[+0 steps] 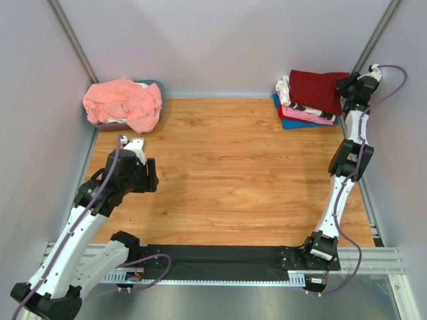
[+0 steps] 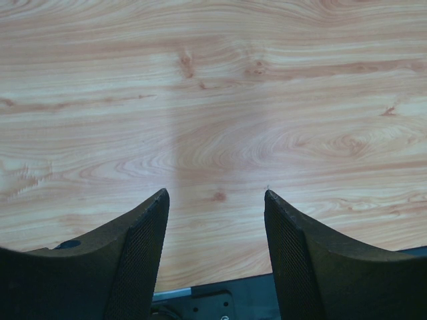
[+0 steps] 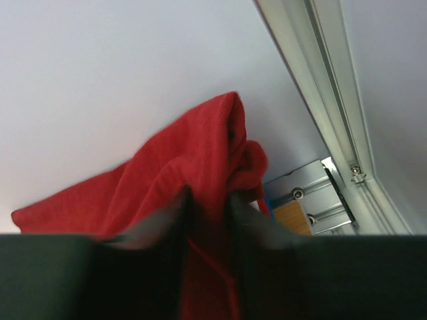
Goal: Fold and stack the t-shirts
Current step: Neatly place the folded tshirt to the corner
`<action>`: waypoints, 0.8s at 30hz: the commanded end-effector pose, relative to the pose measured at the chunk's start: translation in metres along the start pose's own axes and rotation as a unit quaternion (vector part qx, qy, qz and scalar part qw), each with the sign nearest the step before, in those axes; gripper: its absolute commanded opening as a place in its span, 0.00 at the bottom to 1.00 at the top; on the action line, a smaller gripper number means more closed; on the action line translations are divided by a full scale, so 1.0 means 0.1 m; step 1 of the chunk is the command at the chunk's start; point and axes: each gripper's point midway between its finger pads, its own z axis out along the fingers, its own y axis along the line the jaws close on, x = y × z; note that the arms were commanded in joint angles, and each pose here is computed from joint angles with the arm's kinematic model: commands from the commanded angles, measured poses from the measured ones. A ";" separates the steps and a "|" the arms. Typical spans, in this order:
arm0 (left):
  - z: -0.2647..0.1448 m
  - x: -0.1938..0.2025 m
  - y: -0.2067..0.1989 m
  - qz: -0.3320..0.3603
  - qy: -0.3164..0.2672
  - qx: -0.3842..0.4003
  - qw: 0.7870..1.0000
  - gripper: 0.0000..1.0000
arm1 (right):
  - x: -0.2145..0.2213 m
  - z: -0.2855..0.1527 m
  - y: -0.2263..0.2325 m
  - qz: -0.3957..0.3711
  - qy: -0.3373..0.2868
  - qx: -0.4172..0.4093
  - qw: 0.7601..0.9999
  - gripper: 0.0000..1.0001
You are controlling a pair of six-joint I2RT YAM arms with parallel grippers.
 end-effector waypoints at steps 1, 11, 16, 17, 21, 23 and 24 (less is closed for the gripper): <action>-0.03 -0.05 0.01 -0.010 -0.016 -0.001 1.000 0.66 | -0.22 -0.02 -0.23 -0.010 -0.047 0.033 0.998 0.41; -0.10 -0.08 -0.01 -0.011 -0.035 0.009 0.999 0.66 | -0.52 -0.45 -0.20 0.003 -0.034 0.104 0.994 0.93; -0.14 -0.10 -0.01 -0.010 -0.045 0.014 0.999 0.66 | -0.87 -0.83 -0.21 0.068 -0.033 0.121 0.990 0.94; -0.17 -0.11 -0.01 -0.011 -0.050 0.015 0.999 0.66 | -0.91 -0.94 -0.16 0.072 -0.023 0.128 0.989 0.93; -0.20 -0.12 -0.02 -0.013 -0.060 0.019 0.998 0.66 | -0.91 -1.14 -0.09 0.066 -0.003 0.137 0.988 0.91; -0.21 -0.12 -0.02 -0.012 -0.063 0.022 0.998 0.66 | -1.07 -1.25 0.21 0.060 -0.012 0.096 0.994 0.91; -0.22 -0.13 -0.03 -0.012 -0.064 0.023 0.998 0.66 | -1.02 -1.28 0.28 0.061 -0.006 0.086 0.994 0.91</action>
